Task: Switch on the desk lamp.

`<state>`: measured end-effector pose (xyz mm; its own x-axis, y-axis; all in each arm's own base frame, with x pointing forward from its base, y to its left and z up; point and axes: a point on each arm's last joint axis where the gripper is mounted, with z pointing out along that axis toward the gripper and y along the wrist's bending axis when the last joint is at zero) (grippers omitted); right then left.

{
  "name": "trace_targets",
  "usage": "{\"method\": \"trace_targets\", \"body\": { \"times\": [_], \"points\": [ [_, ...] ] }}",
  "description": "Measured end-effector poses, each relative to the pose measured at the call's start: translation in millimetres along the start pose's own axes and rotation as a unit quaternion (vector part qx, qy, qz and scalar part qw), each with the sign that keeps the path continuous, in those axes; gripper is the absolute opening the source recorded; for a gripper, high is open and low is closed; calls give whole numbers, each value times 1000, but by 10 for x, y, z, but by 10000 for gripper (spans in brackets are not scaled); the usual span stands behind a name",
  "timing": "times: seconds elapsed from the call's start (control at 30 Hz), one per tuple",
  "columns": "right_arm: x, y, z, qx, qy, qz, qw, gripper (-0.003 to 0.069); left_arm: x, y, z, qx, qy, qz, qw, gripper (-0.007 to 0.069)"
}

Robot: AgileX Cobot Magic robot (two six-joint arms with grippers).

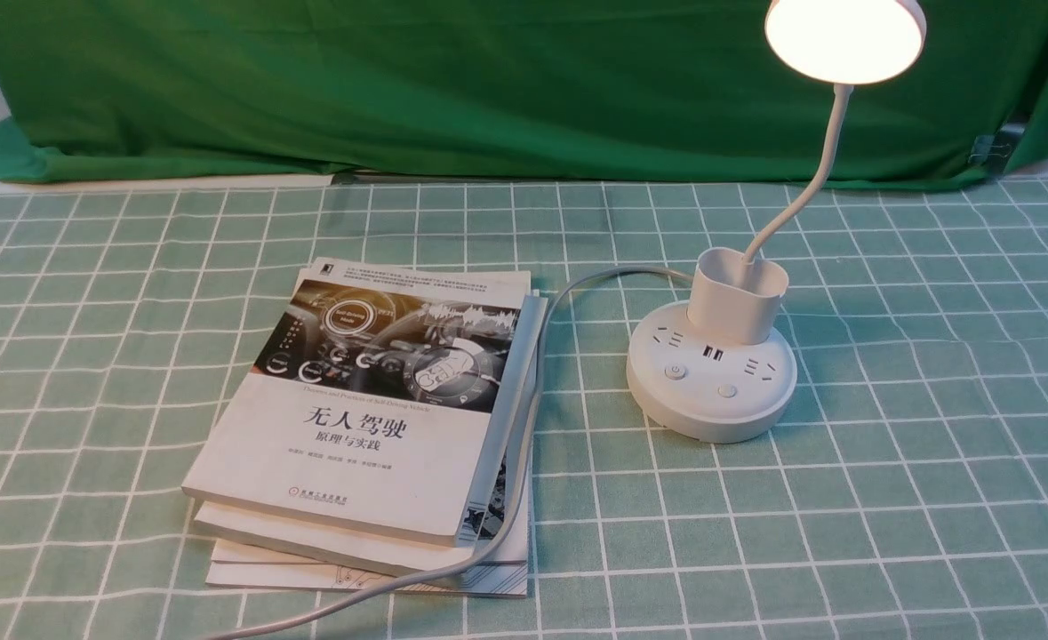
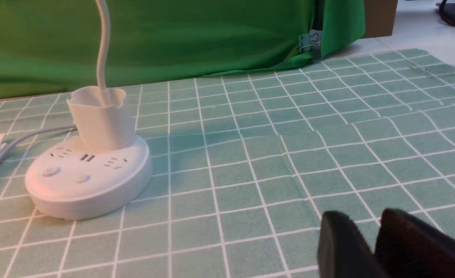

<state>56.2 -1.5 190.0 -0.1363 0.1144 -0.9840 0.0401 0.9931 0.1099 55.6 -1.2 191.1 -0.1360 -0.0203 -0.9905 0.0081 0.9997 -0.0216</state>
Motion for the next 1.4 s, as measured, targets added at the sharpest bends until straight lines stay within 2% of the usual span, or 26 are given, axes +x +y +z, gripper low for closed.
{"method": "trace_targets", "body": {
  "times": [0.6, 0.93, 1.4],
  "points": [
    [0, 1, 0, -1, 0, -1, 1000, 236, 0, 0, 0, 0, 0, 0, 1000, 21],
    [8, 65, -4, -58, 6, -9, 998, 237, 0, 0, 0, 0, 0, 0, 1000, 21],
    [8, 66, -4, -59, 6, -9, 998, 237, 0, 0, 0, 0, 0, 0, 1000, 21]
  ]
}}
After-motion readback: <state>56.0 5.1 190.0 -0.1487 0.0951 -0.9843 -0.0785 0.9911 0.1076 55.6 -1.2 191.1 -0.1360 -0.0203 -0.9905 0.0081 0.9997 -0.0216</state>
